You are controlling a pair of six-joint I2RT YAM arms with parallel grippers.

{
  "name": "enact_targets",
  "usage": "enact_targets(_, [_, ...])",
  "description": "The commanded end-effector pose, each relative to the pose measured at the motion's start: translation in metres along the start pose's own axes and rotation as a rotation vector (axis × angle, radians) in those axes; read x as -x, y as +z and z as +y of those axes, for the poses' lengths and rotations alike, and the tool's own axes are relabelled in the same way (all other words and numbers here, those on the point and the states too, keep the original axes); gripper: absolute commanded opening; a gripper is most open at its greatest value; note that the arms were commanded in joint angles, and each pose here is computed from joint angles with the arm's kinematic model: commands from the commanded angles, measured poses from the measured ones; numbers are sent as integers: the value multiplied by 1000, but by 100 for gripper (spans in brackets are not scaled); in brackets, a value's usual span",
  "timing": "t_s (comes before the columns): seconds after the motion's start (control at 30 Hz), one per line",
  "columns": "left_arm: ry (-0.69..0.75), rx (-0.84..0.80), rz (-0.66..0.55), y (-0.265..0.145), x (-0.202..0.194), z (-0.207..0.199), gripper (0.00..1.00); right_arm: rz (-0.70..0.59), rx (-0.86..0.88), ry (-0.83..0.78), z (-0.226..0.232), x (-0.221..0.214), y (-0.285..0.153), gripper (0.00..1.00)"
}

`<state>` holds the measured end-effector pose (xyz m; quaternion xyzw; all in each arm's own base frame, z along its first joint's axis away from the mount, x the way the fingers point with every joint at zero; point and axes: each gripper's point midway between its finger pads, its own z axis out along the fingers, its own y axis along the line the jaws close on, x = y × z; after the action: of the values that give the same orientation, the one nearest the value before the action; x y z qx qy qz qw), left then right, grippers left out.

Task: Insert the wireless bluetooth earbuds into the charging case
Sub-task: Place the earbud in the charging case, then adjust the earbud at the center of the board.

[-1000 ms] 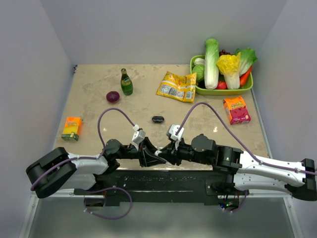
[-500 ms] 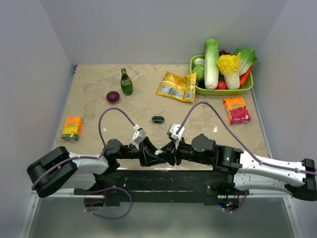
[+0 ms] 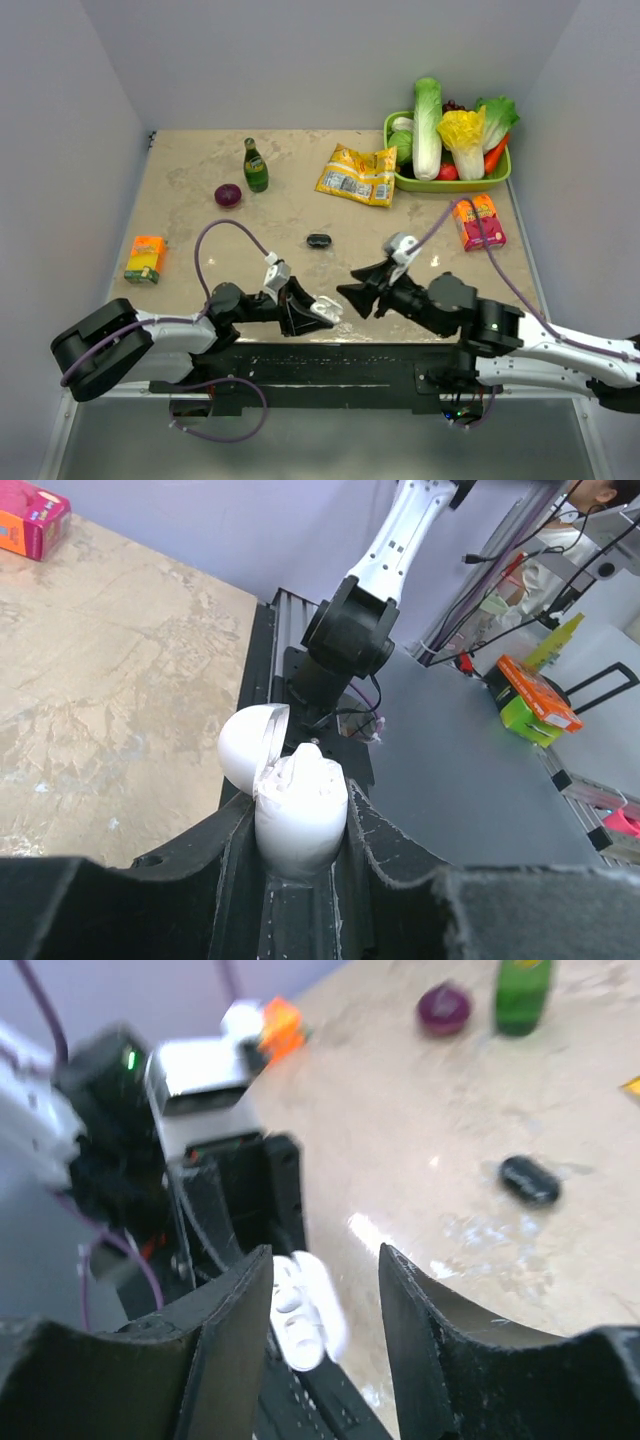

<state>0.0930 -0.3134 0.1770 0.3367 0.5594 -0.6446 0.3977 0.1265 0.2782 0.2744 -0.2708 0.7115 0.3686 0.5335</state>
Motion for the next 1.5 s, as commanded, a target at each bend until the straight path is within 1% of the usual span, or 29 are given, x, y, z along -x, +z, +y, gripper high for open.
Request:
enact_targets(0.0, [374, -151, -394, -18, 92, -58, 0, -214, -254, 139, -50, 40, -32, 51])
enact_targets(0.1, [410, -93, -412, -26, 96, -55, 0, -125, -335, 108, -63, 15, -23, 52])
enact_targets(0.2, [439, -33, -438, -36, 100, -53, 0, -29, -336, 67, -61, -15, -4, 53])
enact_targets(0.27, [447, 8, -446, -42, 99, -49, 0, 19, -297, 51, -57, -34, 11, 54])
enact_targets(0.3, [447, 39, -457, -46, 101, -46, 0, 80, -303, 32, -58, -53, 22, 54])
enact_targets(0.33, [445, 62, -454, -49, 98, -42, 0, 103, -301, 36, -61, -62, 30, 54])
enact_targets(0.4, [446, 92, -473, -54, 101, -40, 0, 172, -249, 28, -54, -85, 43, 50])
enact_targets(0.43, [439, 108, -461, -57, 93, -36, 0, 201, -239, 25, -54, -101, 53, 49])
enact_targets(0.47, [436, 116, -457, -58, 90, -34, 0, 234, -211, 27, -50, -113, 55, 45])
enact_targets(0.5, [435, 118, -459, -60, 88, -34, 0, 229, -191, 35, -48, -116, 61, 42])
enact_targets(0.53, [433, 125, -460, -61, 87, -32, 0, 249, -194, 43, -53, -129, 69, 37])
enact_targets(0.57, [433, 126, -457, -61, 86, -32, 0, 272, -157, 57, -48, -136, 72, 33])
enact_targets(0.63, [425, 133, -449, -61, 82, -29, 0, 312, -162, 59, -52, -154, 83, 23])
enact_targets(0.7, [423, 132, -443, -61, 80, -28, 0, 345, -146, 63, -52, -166, 89, 21])
enact_targets(0.73, [421, 128, -443, -61, 79, -29, 0, 340, -140, 70, -51, -167, 94, 20])
enact_targets(0.77, [423, 126, -450, -62, 80, -29, 0, 373, -145, 67, -53, -180, 97, 20])
enact_targets(0.9, [414, 127, -446, -63, 75, -28, 0, 416, -111, 71, -48, -197, 109, 21])
enact_targets(1.0, [412, 121, -446, -64, 73, -29, 0, 427, -112, 72, -48, -204, 115, 27])
enact_targets(1.03, [410, 122, -447, -64, 73, -29, 0, 418, -116, 74, -48, -202, 118, 33])
enact_targets(1.13, [411, 124, -450, -66, 73, -29, 0, 394, -127, 76, -50, -198, 121, 38])
enact_targets(1.27, [414, 136, -448, -67, 72, -27, 0, 342, -149, 79, -55, -186, 124, 39])
enact_targets(1.37, [418, 142, -449, -68, 72, -26, 0, 350, -162, 73, -60, -186, 129, 39])
enact_targets(1.4, [419, 142, -451, -68, 73, -27, 0, 361, -143, 76, -58, -188, 130, 38])
enact_targets(1.47, [417, 141, -449, -68, 72, -27, 0, 348, -116, 85, -53, -185, 132, 33])
